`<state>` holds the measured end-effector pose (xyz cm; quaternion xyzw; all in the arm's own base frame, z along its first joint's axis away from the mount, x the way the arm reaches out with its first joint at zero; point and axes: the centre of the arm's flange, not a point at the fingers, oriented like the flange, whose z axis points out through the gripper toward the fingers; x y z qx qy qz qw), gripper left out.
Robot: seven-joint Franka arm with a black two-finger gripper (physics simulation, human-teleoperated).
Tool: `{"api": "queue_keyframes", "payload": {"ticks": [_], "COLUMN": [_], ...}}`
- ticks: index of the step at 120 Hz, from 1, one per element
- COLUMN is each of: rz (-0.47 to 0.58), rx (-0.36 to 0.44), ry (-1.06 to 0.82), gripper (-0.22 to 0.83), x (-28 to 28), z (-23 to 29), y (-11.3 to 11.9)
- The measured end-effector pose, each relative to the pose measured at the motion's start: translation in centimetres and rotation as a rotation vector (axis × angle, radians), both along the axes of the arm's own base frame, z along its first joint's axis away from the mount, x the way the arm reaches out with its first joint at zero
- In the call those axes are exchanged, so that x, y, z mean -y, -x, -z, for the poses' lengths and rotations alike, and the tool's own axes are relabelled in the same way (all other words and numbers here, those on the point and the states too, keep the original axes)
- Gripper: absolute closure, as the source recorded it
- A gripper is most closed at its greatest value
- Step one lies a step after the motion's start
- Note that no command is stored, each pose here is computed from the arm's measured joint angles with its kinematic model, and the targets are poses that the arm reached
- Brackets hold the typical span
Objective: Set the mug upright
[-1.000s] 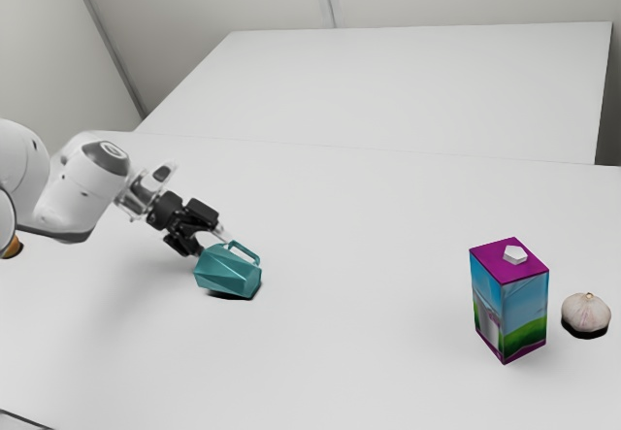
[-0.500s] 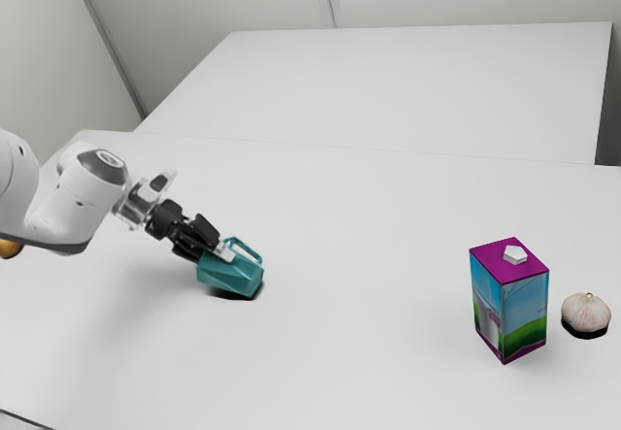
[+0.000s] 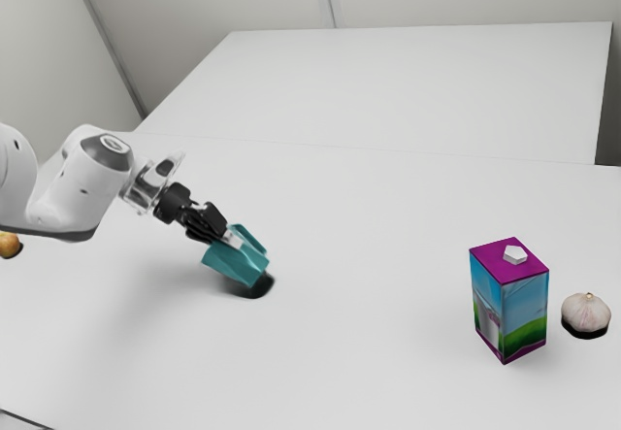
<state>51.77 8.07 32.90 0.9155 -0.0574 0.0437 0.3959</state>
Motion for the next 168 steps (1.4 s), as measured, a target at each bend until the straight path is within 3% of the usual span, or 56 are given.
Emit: {"api": "queue_keyframes", "payload": {"ticks": [24, 53, 73, 84, 97, 136, 168], "rz": [0.038, 0.206, 0.252, 0.225, 0.173, 0.060, 0.020], "rx": [0.051, 0.082, 0.096, 0.126, 0.147, 0.138, 0.118], "ry": [-0.071, -0.531, -0.744, -0.795, -0.821, -0.810, -0.778], "gripper": [0.77, 0.78, 0.78, 0.78, 0.78, 0.78, 0.78], "x": [0.5, -0.3, 1.4, 2.4, 3.3, 8.0, 11.9], "z": [-3.2, -6.1, -4.9, -5.0, -5.2, -5.3, -4.0], "y": [-0.3, 0.5, 4.0, 6.0, 6.5, 5.8, 3.5]}}
